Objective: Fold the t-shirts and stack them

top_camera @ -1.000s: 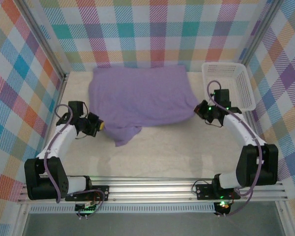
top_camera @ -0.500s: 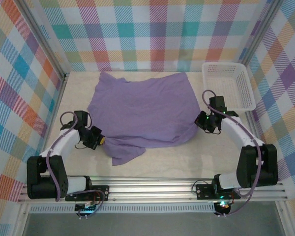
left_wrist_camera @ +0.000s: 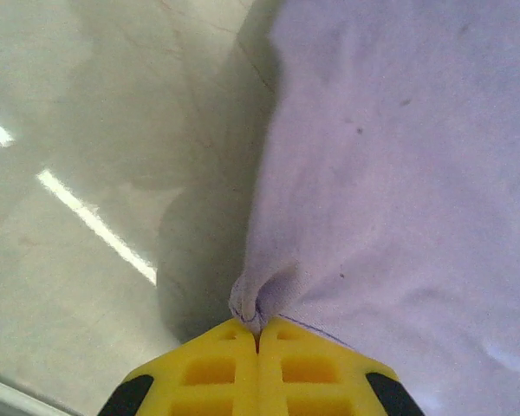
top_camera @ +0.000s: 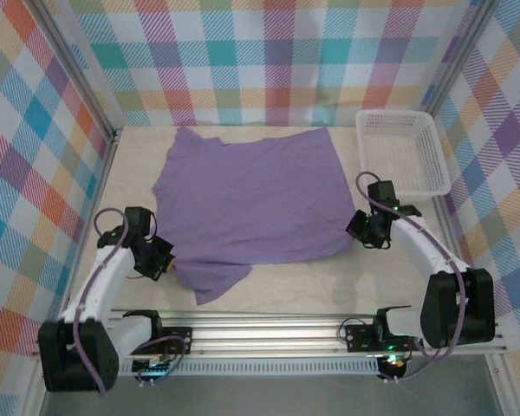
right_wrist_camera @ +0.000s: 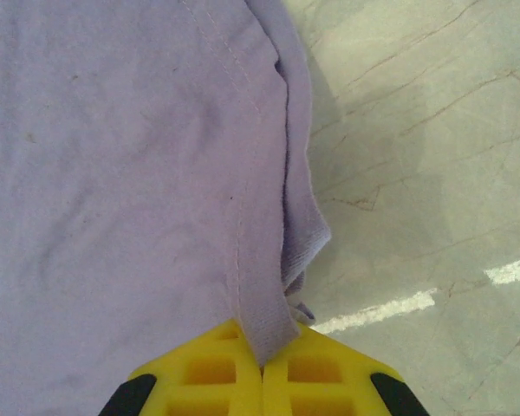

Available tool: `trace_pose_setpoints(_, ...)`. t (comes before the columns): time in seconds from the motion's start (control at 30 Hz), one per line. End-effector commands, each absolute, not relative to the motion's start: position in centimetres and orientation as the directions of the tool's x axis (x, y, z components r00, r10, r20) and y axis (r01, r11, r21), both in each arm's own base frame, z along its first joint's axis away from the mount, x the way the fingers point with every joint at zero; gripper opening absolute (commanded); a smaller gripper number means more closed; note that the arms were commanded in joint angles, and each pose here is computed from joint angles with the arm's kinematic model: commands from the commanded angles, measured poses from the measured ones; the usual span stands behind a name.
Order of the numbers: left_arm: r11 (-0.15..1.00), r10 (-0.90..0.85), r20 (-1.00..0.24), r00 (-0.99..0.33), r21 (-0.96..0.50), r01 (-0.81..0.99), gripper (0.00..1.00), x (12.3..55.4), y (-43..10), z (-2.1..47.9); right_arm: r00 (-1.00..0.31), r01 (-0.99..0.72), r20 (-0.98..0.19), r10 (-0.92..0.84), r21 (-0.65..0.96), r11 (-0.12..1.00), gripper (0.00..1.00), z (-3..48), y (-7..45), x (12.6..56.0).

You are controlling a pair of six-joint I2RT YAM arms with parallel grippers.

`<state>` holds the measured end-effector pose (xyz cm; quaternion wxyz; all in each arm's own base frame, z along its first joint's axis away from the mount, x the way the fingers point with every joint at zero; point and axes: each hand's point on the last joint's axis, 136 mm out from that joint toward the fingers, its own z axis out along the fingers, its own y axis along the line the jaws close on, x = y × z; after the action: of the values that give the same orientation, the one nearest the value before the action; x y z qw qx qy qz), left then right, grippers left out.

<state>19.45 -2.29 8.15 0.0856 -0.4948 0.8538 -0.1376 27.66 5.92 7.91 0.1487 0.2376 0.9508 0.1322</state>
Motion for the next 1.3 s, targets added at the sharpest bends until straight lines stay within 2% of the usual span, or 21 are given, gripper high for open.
trace_pose_setpoints(0.0, 0.401, -0.916, -0.120, -0.383, -0.236, -0.885, 0.00, 15.2, 0.4, 10.0, -0.873, 0.381, -0.178, 0.454, 0.332, 0.863, 0.00, 7.7, 7.0, 26.9)
trace_pose_setpoints(0.1, 0.366, -0.928, -0.147, -0.342, -0.189, -0.911, 0.00, 14.1, 1.3, 10.1, -0.905, 0.314, -0.179, 0.385, 0.329, 0.891, 0.00, 7.9, 9.2, 27.6)
trace_pose_setpoints(0.2, 0.332, -0.942, -0.148, -0.300, -0.294, -0.896, 0.00, 16.5, 0.9, 10.6, -0.910, 0.283, -0.202, 0.362, 0.337, 0.898, 0.00, 9.5, 10.9, 29.1)
trace_pose_setpoints(0.3, 0.338, -0.939, -0.201, -0.279, -0.393, -0.856, 0.00, 19.5, 1.1, 15.1, -0.834, 0.232, -0.388, 0.391, 0.397, 0.888, 0.00, 15.5, 10.8, 30.9)
trace_pose_setpoints(0.37, 0.371, -0.921, -0.306, -0.240, -0.507, -0.778, 0.00, 21.1, 2.0, 20.6, -0.747, 0.148, -0.525, 0.409, 0.467, 0.871, 0.00, 21.0, 10.6, 31.2)
trace_pose_setpoints(0.47, 0.435, -0.874, -0.464, -0.143, -0.620, -0.653, 0.00, 21.2, 3.6, 30.6, -0.655, -0.010, -0.639, 0.403, 0.541, 0.841, 0.00, 27.9, 11.2, 29.8)
trace_pose_setpoints(0.53, 0.465, -0.840, -0.542, -0.023, -0.697, -0.546, 0.00, 20.4, 4.7, 37.2, -0.595, -0.144, -0.695, 0.404, 0.586, 0.797, 0.00, 31.8, 12.0, 28.0)
trace_pose_setpoints(0.67, 0.489, -0.804, -0.563, 0.193, -0.810, -0.324, 0.00, 18.2, 5.8, 47.1, -0.446, -0.312, -0.778, 0.442, 0.598, 0.738, 0.00, 38.7, 11.8, 24.4)
trace_pose_setpoints(0.73, 0.492, -0.800, -0.550, 0.239, -0.830, -0.263, 0.00, 17.8, 5.9, 49.8, -0.405, -0.344, -0.795, 0.452, 0.591, 0.730, 0.00, 41.1, 11.5, 23.8)
trace_pose_setpoints(0.83, 0.517, -0.818, -0.548, 0.175, -0.833, -0.196, 0.00, 20.4, 4.3, 51.8, -0.413, -0.362, -0.789, 0.455, 0.601, 0.713, 0.00, 43.5, 12.1, 24.3)
trace_pose_setpoints(0.93, 0.514, -0.840, -0.539, 0.064, -0.828, -0.224, 0.00, 24.7, 2.8, 51.1, -0.442, -0.338, -0.765, 0.468, 0.626, 0.703, 0.00, 44.1, 12.8, 26.5)
trace_pose_setpoints(1.1, 0.541, -0.839, -0.533, -0.106, -0.800, -0.259, 0.00, 33.8, 0.6, 48.7, -0.510, -0.290, -0.734, 0.449, 0.638, 0.713, 0.00, 42.3, 14.9, 33.0)
trace_pose_setpoints(1.27, 0.515, -0.856, -0.486, -0.175, -0.832, -0.207, 0.00, 42.9, 0.2, 48.4, -0.507, -0.248, -0.719, 0.476, 0.651, 0.718, 0.00, 41.7, 14.7, 41.2)
